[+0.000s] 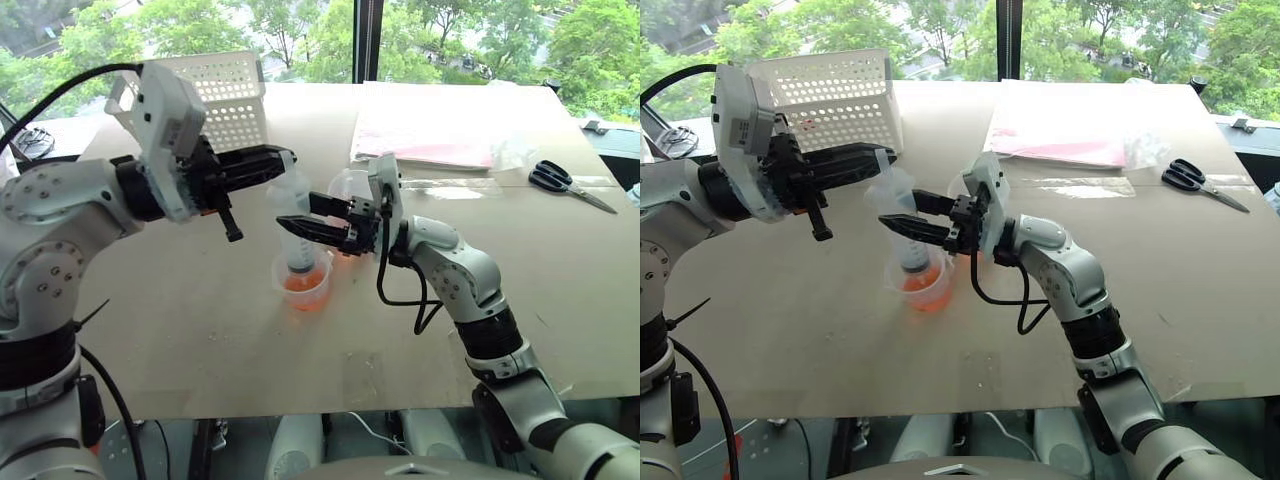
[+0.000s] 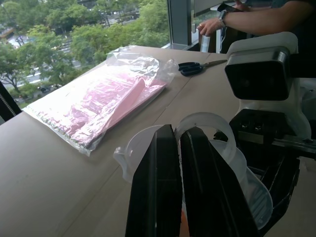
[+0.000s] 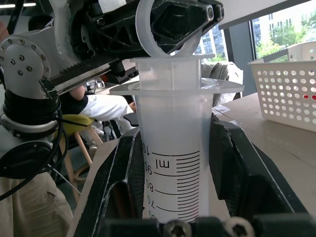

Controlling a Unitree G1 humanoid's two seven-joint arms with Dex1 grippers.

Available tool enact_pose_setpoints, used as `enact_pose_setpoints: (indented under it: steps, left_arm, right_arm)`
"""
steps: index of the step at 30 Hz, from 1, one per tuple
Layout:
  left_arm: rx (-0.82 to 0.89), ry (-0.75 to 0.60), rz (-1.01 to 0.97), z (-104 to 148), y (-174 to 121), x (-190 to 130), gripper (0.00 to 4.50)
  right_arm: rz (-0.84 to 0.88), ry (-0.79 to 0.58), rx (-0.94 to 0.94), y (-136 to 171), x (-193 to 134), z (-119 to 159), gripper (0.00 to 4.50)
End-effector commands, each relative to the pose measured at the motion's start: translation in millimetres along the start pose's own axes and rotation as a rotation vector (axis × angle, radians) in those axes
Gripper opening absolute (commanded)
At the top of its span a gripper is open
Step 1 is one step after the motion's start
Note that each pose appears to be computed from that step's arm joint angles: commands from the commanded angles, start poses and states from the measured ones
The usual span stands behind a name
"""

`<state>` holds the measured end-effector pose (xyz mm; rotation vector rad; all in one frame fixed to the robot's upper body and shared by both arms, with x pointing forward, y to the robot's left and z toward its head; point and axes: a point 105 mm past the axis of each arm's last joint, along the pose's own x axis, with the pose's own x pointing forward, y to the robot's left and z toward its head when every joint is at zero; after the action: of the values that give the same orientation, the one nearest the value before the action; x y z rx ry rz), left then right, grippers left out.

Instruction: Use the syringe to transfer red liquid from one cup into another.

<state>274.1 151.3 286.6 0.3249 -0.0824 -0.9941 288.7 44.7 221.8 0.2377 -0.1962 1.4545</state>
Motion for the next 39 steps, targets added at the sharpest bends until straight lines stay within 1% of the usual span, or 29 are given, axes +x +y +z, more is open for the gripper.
enact_pose_setpoints:
  steps: [1,7,12,17,20,22,23,24,25,28,30,31,33,36,37,39]
  left_arm:
    - [-0.032,0.062,-0.140,-16.6,-28.6,10.9,0.00]
    - [-0.040,0.054,-0.146,-18.0,-31.7,10.6,0.00]
    - [-0.092,-0.026,-0.101,-3.4,-22.5,8.1,0.00]
    - [-0.210,-0.105,-0.089,10.4,-14.8,0.7,0.00]
    - [-0.313,-0.215,-0.016,27.9,3.8,-12.2,0.91]
    - [-0.392,-0.293,-0.015,39.1,9.7,-21.8,1.88]
    - [-0.437,-0.333,-0.028,44.2,10.4,-27.8,2.29]
    - [-0.479,-0.371,-0.024,48.1,12.4,-34.6,2.82]
    - [-0.503,-0.391,-0.001,49.1,15.0,-40.4,2.89]
    - [-0.553,-0.424,0.043,49.6,15.7,-49.3,2.89]
    - [-0.569,-0.430,0.060,49.4,15.1,-50.4,2.89]
    - [-0.550,-0.410,0.089,44.4,14.3,-49.6,2.89]
    - [-0.488,-0.369,0.128,30.2,5.1,-43.1,2.89]
    - [-0.348,-0.211,0.106,4.7,-18.5,-30.0,2.89]
    - [-0.312,-0.187,0.091,0.4,-24.5,-27.0,2.89]
    - [-0.291,-0.199,0.060,-0.2,-32.6,-23.1,2.89]
  right_arm:
    - [0.067,-0.203,-0.111,16.2,8.4,59.7,1.44]
    - [0.067,-0.203,-0.106,16.0,8.1,60.5,1.44]
    - [0.064,-0.191,-0.103,15.7,6.8,57.2,1.44]
    - [0.038,-0.199,-0.092,11.5,5.9,58.6,1.44]
    - [0.001,-0.242,-0.056,4.9,2.4,70.6,1.44]
    - [-0.013,-0.264,-0.030,2.8,-1.3,79.2,1.44]
    - [-0.013,-0.276,-0.009,2.8,-3.7,84.2,1.44]
    - [-0.003,-0.280,0.011,4.6,-6.2,90.0,1.44]
    - [0.002,-0.290,0.028,6.6,-8.9,96.8,1.44]
    - [-0.002,-0.308,0.052,10.1,-16.6,111.8,1.44]
    - [-0.012,-0.307,0.062,10.4,-19.4,115.2,1.44]
    - [-0.028,-0.299,0.062,9.8,-24.7,117.4,1.44]
    - [-0.122,-0.196,0.061,3.5,-51.0,114.6,1.44]
    - [-0.260,0.047,0.087,-2.4,-92.2,95.6,1.44]
    - [-0.299,0.130,0.101,-2.3,-106.9,89.0,1.44]
    - [-0.375,0.258,0.125,-2.1,-131.7,80.5,1.44]
